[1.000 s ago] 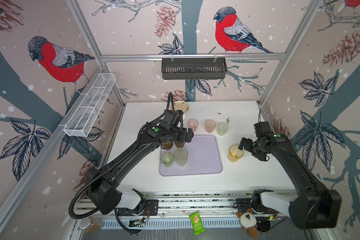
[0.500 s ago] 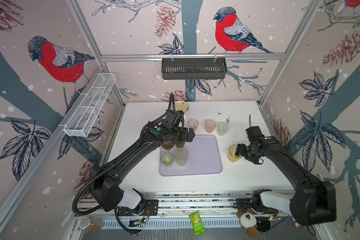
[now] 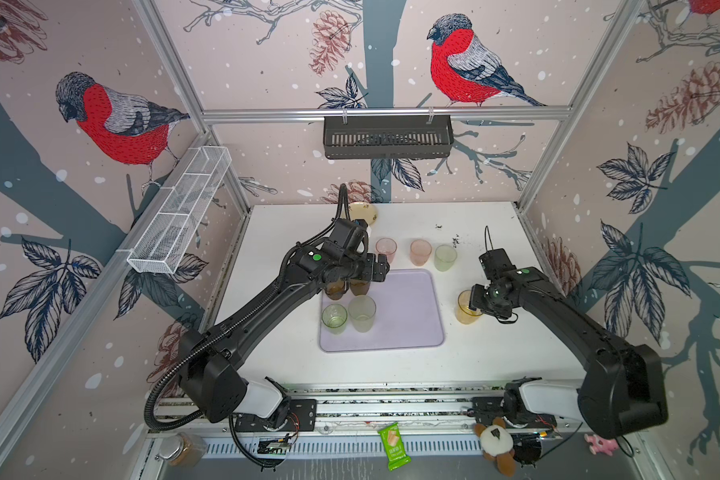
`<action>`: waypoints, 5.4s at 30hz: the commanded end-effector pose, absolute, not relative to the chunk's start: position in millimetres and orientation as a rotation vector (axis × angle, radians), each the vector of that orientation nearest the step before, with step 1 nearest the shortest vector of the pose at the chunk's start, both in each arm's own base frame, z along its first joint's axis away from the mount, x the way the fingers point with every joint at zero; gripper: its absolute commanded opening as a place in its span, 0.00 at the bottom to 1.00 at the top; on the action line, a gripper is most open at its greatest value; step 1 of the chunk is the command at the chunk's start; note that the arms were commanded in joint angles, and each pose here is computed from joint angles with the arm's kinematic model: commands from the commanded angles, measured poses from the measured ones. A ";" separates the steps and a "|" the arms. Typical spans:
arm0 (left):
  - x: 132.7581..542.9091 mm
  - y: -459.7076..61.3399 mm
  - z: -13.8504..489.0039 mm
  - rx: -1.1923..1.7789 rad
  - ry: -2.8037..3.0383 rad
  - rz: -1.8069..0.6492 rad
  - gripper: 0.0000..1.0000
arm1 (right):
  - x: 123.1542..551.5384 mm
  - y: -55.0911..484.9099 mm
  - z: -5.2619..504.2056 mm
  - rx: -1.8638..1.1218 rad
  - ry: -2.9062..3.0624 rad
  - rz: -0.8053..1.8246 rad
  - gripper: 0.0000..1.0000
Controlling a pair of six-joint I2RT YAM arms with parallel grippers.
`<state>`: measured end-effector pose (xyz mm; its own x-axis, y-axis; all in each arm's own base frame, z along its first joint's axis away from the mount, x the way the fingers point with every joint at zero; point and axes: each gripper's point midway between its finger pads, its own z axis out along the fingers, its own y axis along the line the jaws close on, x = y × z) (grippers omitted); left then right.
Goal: Place the glasses into the tray
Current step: Pick up the glass from the middle-right of the table, then place the glass on the tray.
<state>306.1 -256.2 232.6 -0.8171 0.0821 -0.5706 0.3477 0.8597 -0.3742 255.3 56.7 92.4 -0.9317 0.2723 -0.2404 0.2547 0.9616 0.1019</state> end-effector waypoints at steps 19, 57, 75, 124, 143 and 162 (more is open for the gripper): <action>314.2 -263.4 243.1 0.310 2.437 -0.665 0.96 | 253.9 46.7 92.1 0.375 2.848 0.019 0.33; 322.5 -248.6 247.0 0.272 2.421 -0.639 0.96 | 275.8 56.9 139.4 0.338 2.747 0.040 0.04; 329.3 -190.1 245.3 0.092 2.415 -0.564 0.96 | 322.1 169.8 183.4 -0.050 2.748 0.091 0.03; 326.8 -153.9 241.6 -0.138 2.401 -0.625 0.96 | 364.8 295.5 99.1 -0.396 2.880 0.200 0.05; 322.6 -153.3 239.2 -0.147 2.401 -0.635 0.96 | 358.4 297.4 94.8 -0.418 2.884 0.188 0.10; 322.8 -153.6 244.7 -0.141 2.395 -0.638 0.96 | 358.5 301.2 111.0 -0.399 2.840 0.219 0.39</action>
<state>318.5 -152.1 236.7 -0.7993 -0.2454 -0.5486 0.0486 0.8834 -0.4661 356.2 300.3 102.5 -0.9322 -0.2565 -0.2555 -0.2914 0.9504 0.1090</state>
